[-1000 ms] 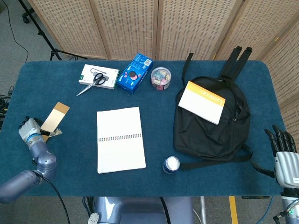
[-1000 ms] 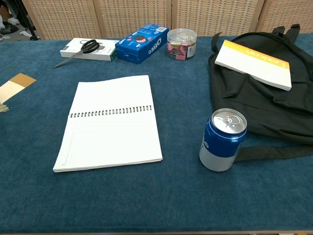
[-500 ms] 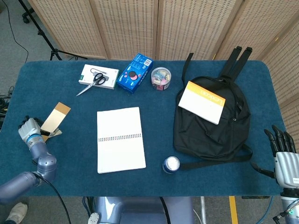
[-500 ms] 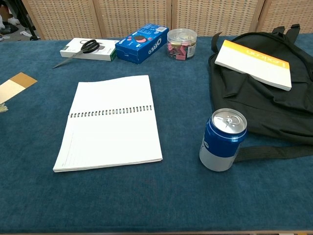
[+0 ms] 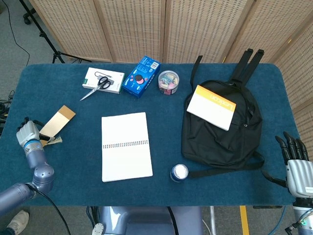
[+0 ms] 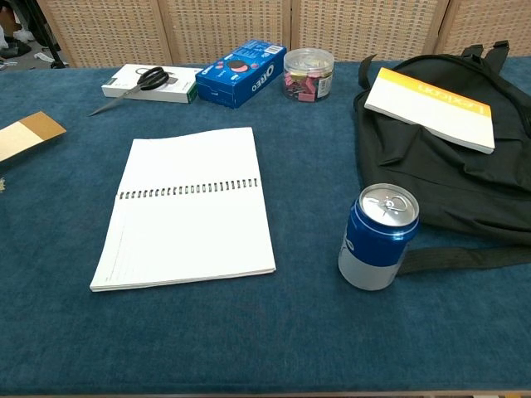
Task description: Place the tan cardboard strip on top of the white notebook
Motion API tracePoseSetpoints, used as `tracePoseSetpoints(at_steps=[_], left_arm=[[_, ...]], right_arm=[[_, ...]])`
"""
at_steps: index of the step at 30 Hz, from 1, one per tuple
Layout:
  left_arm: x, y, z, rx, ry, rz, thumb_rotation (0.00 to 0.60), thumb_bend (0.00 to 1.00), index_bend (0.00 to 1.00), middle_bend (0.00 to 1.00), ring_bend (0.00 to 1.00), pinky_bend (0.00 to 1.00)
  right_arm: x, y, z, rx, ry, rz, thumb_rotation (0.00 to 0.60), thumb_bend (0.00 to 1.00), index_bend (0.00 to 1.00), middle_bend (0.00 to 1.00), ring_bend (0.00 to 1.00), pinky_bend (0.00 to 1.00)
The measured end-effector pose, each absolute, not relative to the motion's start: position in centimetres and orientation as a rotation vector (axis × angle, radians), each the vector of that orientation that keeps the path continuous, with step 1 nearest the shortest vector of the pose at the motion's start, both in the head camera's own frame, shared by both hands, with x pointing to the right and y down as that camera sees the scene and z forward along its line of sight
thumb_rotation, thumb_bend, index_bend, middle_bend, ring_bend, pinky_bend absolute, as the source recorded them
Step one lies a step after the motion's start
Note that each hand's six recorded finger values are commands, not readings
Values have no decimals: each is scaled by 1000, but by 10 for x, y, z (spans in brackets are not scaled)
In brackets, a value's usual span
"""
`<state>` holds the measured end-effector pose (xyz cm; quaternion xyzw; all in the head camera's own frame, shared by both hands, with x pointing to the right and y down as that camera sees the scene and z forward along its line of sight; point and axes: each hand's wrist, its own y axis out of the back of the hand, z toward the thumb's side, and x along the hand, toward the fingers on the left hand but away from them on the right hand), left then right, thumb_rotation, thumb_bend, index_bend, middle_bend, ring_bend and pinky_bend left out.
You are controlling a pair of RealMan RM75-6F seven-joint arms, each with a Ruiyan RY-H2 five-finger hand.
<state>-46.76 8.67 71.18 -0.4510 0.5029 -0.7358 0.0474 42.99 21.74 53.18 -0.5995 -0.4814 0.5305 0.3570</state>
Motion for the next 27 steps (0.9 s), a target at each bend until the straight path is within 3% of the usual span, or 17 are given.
tracePoseSetpoints(at_steps=[13, 27], left_arm=[[-411, 76, 682, -1548, 1503, -2004, 600, 53, 512, 0, 0, 0], [-340, 106, 660, -1912, 1214, -1654, 600, 44, 517, 0, 0, 0]], right_arm=[[431, 217, 530, -1545, -1249, 1365, 600, 156, 70, 0, 0, 0], [430, 218, 529, -1547, -1248, 1360, 600, 156, 70, 0, 0, 0]])
